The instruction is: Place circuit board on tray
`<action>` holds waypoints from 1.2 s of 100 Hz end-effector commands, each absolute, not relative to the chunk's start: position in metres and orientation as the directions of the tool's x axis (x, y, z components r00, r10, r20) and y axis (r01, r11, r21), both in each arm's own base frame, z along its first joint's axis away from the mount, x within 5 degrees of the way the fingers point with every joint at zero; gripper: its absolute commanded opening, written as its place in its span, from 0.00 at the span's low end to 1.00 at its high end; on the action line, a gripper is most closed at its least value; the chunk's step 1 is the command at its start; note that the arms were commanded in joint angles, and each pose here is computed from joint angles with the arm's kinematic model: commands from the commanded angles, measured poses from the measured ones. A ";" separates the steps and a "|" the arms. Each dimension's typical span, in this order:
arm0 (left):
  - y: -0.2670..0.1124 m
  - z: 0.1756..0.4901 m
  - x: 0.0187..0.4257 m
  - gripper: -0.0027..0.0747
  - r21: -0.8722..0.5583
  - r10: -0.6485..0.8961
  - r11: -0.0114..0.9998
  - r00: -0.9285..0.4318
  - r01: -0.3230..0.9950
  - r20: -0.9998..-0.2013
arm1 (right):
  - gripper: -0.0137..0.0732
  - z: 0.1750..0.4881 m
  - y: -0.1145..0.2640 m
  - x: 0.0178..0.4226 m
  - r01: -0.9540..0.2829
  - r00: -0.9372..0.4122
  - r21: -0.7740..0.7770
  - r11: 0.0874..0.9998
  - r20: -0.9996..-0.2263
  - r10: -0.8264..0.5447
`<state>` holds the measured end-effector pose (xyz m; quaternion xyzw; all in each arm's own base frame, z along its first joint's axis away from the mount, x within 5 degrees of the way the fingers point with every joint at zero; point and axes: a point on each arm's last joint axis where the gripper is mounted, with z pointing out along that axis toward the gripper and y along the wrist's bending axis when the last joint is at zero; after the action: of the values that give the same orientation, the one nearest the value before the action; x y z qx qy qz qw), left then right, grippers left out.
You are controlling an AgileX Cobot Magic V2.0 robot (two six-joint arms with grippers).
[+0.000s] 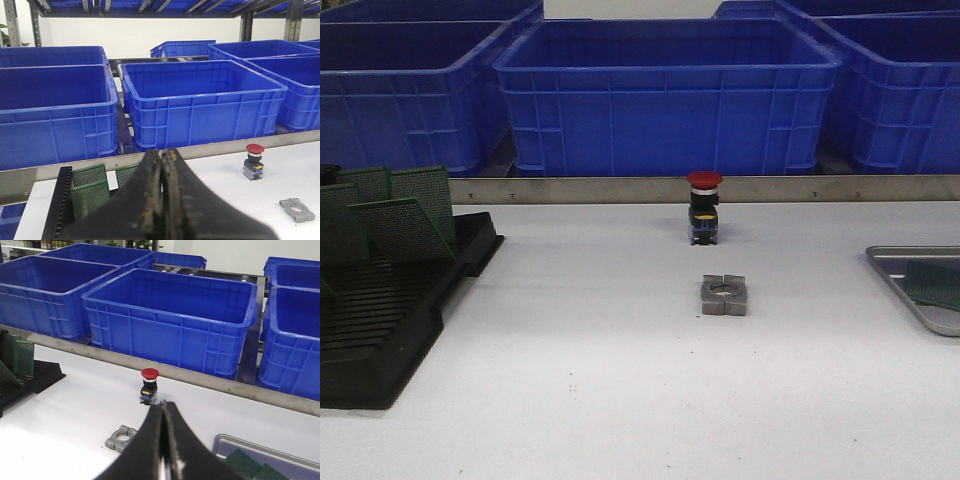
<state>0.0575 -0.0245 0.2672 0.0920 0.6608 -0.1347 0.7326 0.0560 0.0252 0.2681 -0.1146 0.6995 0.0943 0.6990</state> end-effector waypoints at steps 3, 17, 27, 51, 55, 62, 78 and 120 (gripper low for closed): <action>-0.024 0.277 0.057 0.01 -0.060 -0.099 0.946 0.107 0.318 -0.989 | 0.09 0.279 0.023 0.056 -0.267 0.044 -0.029 0.963 -0.999 -0.018; -0.024 0.277 0.057 0.01 -0.060 -0.099 0.946 0.107 0.318 -0.989 | 0.09 0.279 0.023 0.056 -0.267 0.044 -0.029 0.963 -0.999 -0.018; -0.024 0.277 0.057 0.01 -0.060 -0.099 0.946 0.107 0.318 -0.989 | 0.09 0.279 0.023 0.056 -0.267 0.044 -0.029 0.963 -0.999 -0.018; -0.023 0.276 0.057 0.01 -0.055 -0.092 0.951 0.109 0.304 -0.990 | 0.09 0.279 0.023 0.056 -0.267 0.044 -0.029 0.963 -0.999 -0.018; -0.021 0.276 0.058 0.01 -0.021 -0.056 0.959 0.118 0.282 -0.991 | 0.09 0.279 0.023 0.056 -0.267 0.044 -0.029 0.963 -0.999 -0.018; -0.019 0.274 0.059 0.01 0.136 0.104 0.962 0.142 0.236 -0.984 | 0.09 0.279 0.023 0.056 -0.267 0.044 -0.029 0.963 -0.999 -0.018; -0.012 0.271 0.059 0.01 0.162 0.143 0.974 0.121 0.160 -0.982 | 0.09 0.279 0.023 0.056 -0.267 0.044 -0.029 0.963 -0.999 -0.018; 0.002 0.207 0.054 0.01 -0.037 -0.033 0.999 0.124 -0.027 -0.992 | 0.09 0.279 0.023 0.056 -0.267 0.044 -0.029 0.963 -0.999 -0.018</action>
<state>0.0559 -0.0007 0.2059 -0.0066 0.7121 -0.0083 0.7020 0.0558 0.0258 0.2676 -0.1177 0.7010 0.0957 0.6969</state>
